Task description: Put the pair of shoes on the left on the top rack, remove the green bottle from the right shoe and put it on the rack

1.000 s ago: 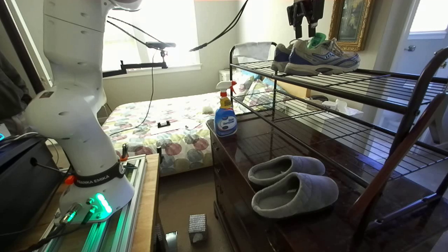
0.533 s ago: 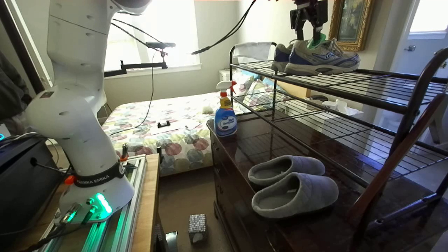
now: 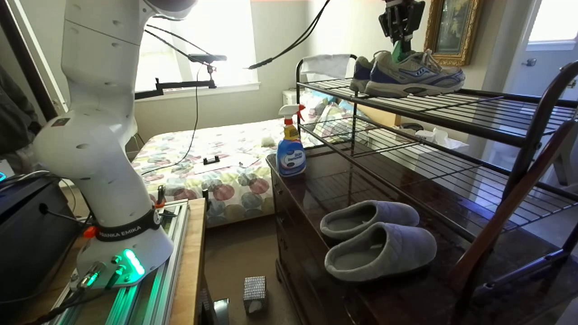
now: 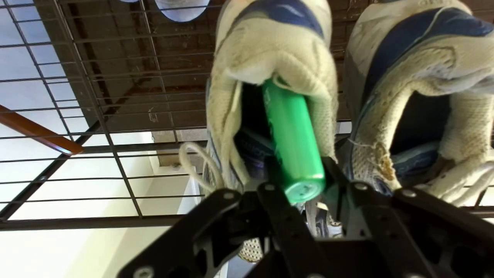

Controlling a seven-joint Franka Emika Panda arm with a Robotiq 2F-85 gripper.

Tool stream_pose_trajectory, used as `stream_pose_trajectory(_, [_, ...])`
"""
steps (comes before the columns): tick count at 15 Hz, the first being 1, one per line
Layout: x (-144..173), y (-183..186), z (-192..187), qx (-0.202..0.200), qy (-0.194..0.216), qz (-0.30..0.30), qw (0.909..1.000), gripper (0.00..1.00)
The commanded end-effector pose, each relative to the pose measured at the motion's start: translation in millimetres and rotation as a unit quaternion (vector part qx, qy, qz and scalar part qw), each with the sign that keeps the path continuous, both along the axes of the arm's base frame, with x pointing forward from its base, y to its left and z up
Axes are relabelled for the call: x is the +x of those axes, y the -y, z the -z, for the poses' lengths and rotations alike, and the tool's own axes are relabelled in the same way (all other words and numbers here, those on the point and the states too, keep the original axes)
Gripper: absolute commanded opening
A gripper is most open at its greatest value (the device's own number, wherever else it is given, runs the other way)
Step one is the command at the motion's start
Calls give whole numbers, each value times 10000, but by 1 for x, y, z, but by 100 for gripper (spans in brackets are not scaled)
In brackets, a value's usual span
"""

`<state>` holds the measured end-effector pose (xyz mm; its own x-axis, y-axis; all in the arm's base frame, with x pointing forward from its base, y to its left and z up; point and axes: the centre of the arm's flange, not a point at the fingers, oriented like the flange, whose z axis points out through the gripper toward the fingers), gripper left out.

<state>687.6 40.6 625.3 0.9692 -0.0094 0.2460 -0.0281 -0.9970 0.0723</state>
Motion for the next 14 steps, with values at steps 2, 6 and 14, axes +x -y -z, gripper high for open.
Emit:
stream_pose_trajectory(2, [9,-6,-11,-137,55,130,9998,7])
stream_pose_trajectory(6, [-6,-14,-34,-136,197,71,9997,7])
stream_pose_trajectory(14, [-43,-34,-92,445,831,-431,9946,7])
